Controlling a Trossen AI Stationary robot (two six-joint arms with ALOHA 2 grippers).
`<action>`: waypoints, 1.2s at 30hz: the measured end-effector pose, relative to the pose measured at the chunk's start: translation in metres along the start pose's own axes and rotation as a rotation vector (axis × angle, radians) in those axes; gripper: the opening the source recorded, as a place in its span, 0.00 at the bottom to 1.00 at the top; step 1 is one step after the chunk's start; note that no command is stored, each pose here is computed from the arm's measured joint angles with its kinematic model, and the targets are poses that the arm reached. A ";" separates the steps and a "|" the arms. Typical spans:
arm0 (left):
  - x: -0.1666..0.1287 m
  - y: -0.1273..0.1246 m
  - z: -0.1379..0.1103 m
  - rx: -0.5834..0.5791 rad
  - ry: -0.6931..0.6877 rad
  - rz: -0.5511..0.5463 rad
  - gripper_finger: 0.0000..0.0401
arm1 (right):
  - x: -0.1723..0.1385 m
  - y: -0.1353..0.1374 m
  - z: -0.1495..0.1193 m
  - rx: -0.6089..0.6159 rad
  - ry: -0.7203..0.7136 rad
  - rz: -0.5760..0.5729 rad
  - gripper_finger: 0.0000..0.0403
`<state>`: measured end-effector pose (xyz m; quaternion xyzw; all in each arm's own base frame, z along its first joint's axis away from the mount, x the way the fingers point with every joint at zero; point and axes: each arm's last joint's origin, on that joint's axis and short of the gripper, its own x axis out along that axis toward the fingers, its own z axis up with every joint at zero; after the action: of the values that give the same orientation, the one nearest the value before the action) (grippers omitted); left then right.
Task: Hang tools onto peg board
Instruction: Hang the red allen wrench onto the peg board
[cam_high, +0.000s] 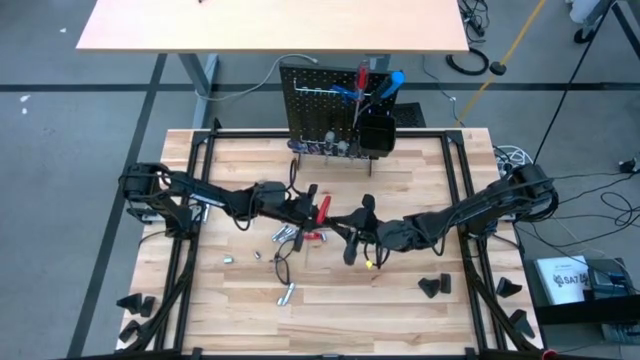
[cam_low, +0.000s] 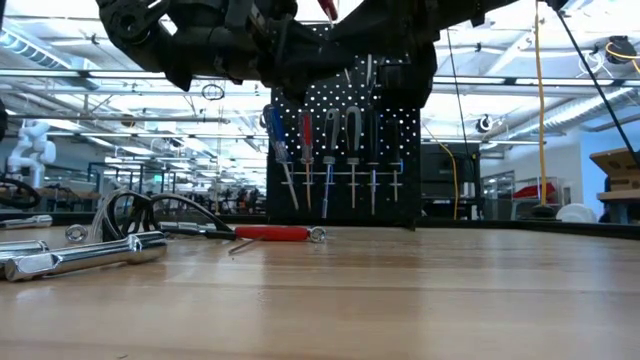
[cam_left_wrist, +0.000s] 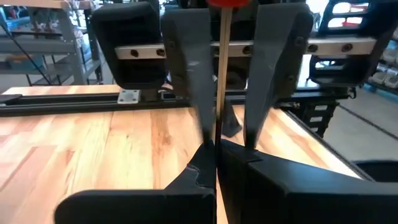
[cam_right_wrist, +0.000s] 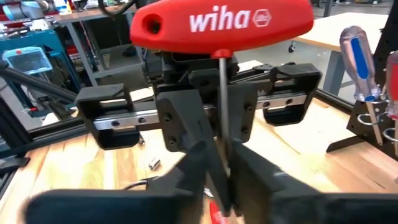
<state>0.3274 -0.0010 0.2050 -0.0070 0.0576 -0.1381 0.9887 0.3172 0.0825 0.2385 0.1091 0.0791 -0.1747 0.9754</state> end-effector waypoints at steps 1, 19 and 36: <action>0.000 -0.001 0.000 0.008 0.003 -0.003 0.00 | 0.001 0.000 -0.001 -0.003 0.004 0.001 0.09; 0.001 -0.003 -0.002 0.024 0.016 -0.020 0.09 | 0.003 0.002 -0.005 -0.001 0.013 0.021 0.00; -0.007 0.004 -0.009 -0.017 0.156 0.001 0.51 | 0.003 0.002 -0.007 -0.017 0.018 0.019 0.00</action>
<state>0.3207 0.0044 0.1969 -0.0046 0.1358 -0.1370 0.9812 0.3201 0.0850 0.2319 0.1031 0.0885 -0.1636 0.9771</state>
